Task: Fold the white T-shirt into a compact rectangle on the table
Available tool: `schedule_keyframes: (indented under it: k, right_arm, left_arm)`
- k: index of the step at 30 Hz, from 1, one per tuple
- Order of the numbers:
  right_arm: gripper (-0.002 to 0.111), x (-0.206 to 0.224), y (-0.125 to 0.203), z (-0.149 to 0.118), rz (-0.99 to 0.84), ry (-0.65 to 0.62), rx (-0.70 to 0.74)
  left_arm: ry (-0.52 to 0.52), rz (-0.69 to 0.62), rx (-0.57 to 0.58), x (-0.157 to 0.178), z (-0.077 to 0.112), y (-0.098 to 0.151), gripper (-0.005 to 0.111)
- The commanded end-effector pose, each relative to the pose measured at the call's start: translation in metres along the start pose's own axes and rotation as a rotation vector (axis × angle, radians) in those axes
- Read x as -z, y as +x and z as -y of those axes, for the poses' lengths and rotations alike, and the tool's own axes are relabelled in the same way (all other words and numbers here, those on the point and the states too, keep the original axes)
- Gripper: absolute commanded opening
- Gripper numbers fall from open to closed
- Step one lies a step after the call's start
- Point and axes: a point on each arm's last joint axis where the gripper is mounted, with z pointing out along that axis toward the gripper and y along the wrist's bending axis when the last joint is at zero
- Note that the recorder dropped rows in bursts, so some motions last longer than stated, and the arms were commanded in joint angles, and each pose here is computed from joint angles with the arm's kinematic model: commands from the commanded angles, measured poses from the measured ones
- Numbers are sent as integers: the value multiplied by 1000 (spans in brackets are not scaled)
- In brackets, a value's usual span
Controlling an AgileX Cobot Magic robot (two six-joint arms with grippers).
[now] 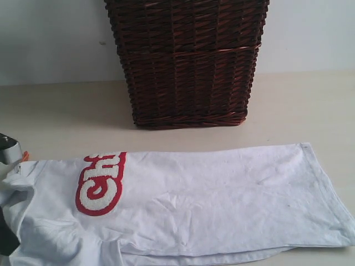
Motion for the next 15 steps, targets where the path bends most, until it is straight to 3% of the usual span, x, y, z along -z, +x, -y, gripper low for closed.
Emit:
schedule_keyframes:
  k: [1,4,8,11,15]
  right_arm:
    - [0,0,1,1,11,8,10]
    - [0,0,1,1,11,8,10]
    - [0,0,1,1,11,8,10]
    - [0,0,1,1,11,8,10]
    - [0,0,1,1,11,8,10]
  left_arm:
    - [-6,136,-14,0,-6,-19,0]
    - [-81,275,-57,13,-9,-34,0]
    - [-275,457,-90,14,-30,-57,0]
    - [-324,419,-163,-2,-43,-62,0]
    - [-315,332,-291,-24,-53,-63,0]
